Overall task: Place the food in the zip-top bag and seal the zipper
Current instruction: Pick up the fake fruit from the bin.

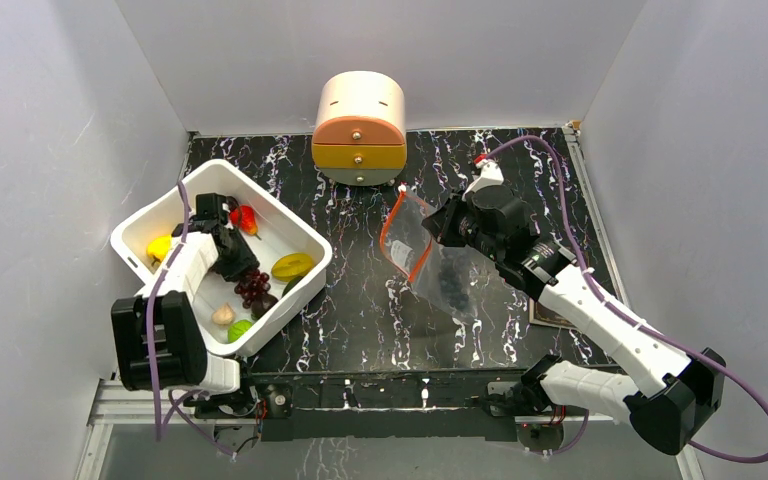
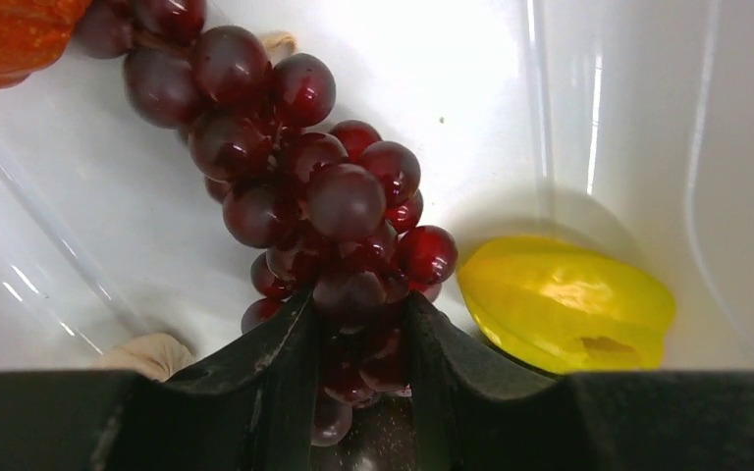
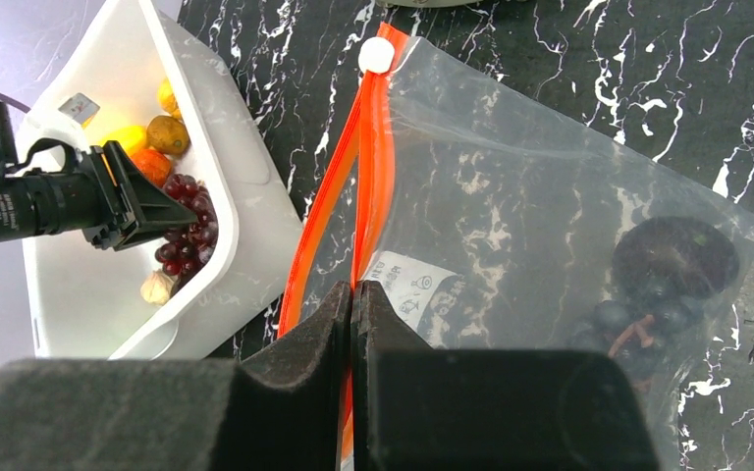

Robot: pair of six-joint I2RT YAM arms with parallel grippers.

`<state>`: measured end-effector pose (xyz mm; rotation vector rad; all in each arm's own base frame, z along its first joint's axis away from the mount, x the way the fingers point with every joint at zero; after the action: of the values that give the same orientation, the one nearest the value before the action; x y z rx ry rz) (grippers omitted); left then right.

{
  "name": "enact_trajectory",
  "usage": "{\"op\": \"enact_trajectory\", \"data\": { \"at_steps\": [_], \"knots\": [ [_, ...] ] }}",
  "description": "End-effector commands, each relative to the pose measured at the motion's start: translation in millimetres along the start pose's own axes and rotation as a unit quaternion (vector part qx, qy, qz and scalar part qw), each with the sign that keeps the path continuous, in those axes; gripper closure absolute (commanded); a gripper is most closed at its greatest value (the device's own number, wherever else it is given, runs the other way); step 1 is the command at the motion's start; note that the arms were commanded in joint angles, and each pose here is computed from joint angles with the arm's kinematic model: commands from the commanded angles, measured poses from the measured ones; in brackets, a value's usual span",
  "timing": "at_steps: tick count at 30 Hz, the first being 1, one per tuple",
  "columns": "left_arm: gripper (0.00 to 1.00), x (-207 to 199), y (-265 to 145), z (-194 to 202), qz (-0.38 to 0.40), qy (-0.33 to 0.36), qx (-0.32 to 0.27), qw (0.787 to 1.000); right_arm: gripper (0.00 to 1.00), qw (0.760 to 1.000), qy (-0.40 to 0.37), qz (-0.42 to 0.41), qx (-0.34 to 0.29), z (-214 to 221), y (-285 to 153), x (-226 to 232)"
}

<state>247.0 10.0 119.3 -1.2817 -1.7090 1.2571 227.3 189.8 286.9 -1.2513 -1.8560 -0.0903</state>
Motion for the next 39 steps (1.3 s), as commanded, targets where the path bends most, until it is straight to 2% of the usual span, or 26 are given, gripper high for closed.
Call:
{"op": "enact_trajectory", "data": {
  "at_steps": [1, 7, 18, 24, 36, 39],
  "knots": [
    [0.83, -6, -38, -14, 0.036, 0.015, -0.049, 0.998, 1.0, 0.998, 0.001, -0.05, -0.031, -23, -5, 28],
    [0.86, -8, -62, -22, 0.048, 0.022, -0.074, 0.996, 1.0, 0.998, 0.001, -0.056, -0.028, -25, -1, 34],
    [0.87, -17, -122, -43, 0.095, 0.042, -0.163, 0.981, 1.0, 0.995, -0.022, -0.101, -0.002, -30, 9, 56],
    [0.86, -30, -156, -48, 0.165, 0.089, -0.206, 0.96, 1.0, 0.994, -0.011, -0.11, 0.015, -26, 17, 58],
    [0.87, -66, -195, -45, 0.296, 0.167, -0.225, 0.913, 1.0, 0.993, -0.009, -0.115, 0.034, -20, 27, 58],
    [0.86, -77, -204, -42, 0.333, 0.191, -0.229, 0.894, 1.0, 0.993, -0.006, -0.113, 0.041, -17, 29, 57]
  ]
}}
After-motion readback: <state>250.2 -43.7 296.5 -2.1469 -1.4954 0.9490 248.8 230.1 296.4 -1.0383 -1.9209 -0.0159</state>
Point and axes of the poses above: each gripper's point midway between its finger pads, its own y axis out along the fingers, its own x axis along the line the jaws close on, z = x × y, the point moved 7 cm from there along -y, back along the fingers, and after that the axes turned 14 degrees about y, right-handed, at the moved point
